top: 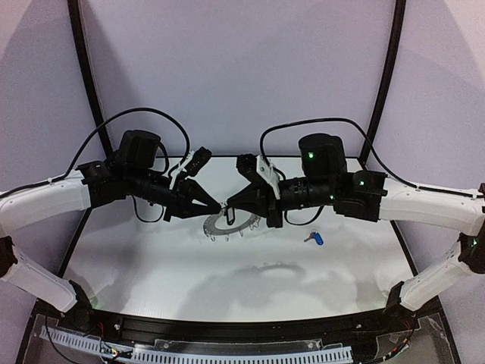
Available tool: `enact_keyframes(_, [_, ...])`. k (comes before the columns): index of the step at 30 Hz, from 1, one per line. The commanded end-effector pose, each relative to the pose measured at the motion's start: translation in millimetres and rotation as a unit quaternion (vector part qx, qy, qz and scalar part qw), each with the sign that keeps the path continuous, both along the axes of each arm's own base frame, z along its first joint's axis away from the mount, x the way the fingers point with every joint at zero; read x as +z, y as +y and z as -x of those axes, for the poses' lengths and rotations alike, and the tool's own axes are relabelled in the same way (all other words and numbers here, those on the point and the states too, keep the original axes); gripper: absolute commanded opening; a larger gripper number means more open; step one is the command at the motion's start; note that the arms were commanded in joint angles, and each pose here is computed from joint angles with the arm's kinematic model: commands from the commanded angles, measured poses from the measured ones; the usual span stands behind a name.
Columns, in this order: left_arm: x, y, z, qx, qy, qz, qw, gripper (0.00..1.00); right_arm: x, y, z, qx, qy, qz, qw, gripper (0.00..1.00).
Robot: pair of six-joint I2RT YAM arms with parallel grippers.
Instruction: Put the keys on the keyring
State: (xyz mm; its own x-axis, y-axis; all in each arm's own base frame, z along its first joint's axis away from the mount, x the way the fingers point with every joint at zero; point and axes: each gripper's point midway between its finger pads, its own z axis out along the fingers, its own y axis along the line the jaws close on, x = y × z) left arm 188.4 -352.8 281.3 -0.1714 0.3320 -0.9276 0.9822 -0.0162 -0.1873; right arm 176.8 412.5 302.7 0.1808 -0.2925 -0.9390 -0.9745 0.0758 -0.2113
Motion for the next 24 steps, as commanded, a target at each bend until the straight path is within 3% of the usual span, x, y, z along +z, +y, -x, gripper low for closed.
enact_keyframes(1, [21.0,-0.3,5.1,-0.010,-0.021,0.025,0.999,0.01,5.7,9.3,-2.9,-0.006,-0.009,-0.004,1.000,0.00])
enact_keyframes(16, [36.7,3.2,-9.4,0.050,-0.041,0.057,0.996,0.01,-23.6,14.9,-2.3,-0.006,-0.008,0.055,0.998,0.00])
enact_keyframes(24, [46.7,4.4,-15.7,0.077,-0.039,0.080,0.993,0.01,-25.3,14.4,7.3,0.016,0.002,0.052,0.999,0.00])
